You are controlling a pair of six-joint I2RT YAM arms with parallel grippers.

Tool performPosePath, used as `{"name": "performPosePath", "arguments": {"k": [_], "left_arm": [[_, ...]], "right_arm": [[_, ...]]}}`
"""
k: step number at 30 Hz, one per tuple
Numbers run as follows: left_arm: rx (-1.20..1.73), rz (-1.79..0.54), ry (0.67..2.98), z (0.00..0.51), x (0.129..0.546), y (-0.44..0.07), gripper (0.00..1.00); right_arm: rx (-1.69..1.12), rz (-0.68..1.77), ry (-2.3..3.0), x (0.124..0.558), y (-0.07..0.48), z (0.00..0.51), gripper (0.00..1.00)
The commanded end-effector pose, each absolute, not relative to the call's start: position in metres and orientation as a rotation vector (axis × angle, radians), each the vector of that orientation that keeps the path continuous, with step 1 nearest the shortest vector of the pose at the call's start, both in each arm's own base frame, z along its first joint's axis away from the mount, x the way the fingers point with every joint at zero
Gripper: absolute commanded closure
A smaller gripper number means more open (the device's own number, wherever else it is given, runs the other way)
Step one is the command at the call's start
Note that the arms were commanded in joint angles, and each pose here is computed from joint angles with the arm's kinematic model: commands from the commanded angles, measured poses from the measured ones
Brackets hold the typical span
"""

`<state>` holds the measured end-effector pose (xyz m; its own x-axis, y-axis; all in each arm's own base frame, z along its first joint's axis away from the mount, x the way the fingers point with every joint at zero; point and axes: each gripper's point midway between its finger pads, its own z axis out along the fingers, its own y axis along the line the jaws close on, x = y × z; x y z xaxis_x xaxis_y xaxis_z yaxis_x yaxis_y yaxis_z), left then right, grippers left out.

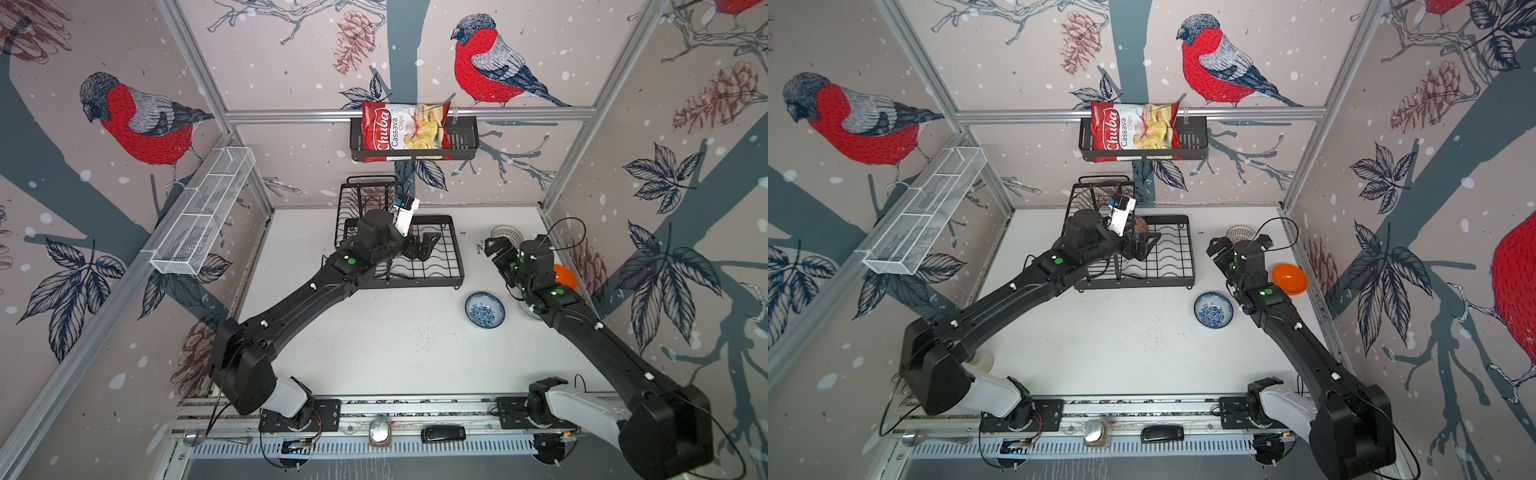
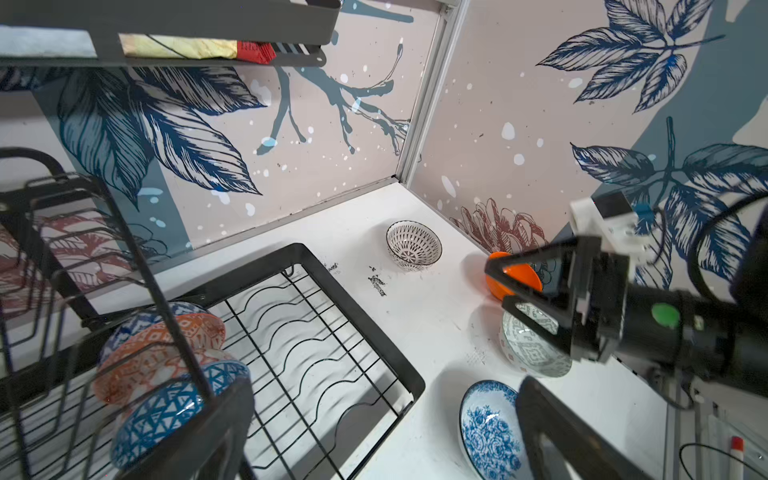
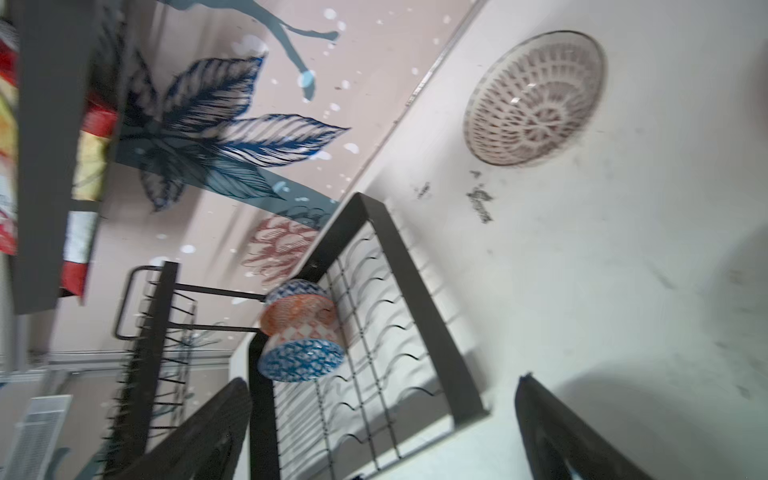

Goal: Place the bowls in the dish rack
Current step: 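Move both grippers down to the blue floral bowl on the table, then close the right gripper on the blue floral bowl rim while the left gripper approaches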

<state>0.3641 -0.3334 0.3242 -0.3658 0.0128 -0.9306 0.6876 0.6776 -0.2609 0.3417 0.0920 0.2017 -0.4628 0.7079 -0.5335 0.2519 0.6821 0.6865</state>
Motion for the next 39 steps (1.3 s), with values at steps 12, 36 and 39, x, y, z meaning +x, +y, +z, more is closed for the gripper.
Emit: {"name": "performPosePath", "arguments": {"k": [12,36,39], "left_arm": [[0.627,-0.86,2.01,0.28,0.344,-0.411,0.02],[0.827,-0.889,2.098,0.228,0.302,-0.455,0.02],[0.837,-0.887,2.088,0.231,0.298,-0.455,0.02]], "right_arm": [[0.768,0.5,2.246,0.273,0.06,0.106,0.06],[0.742,0.497,2.37,0.238,0.062,0.045,0.53],[0.734,0.486,2.372,0.239,0.061,0.044,0.57]]}}
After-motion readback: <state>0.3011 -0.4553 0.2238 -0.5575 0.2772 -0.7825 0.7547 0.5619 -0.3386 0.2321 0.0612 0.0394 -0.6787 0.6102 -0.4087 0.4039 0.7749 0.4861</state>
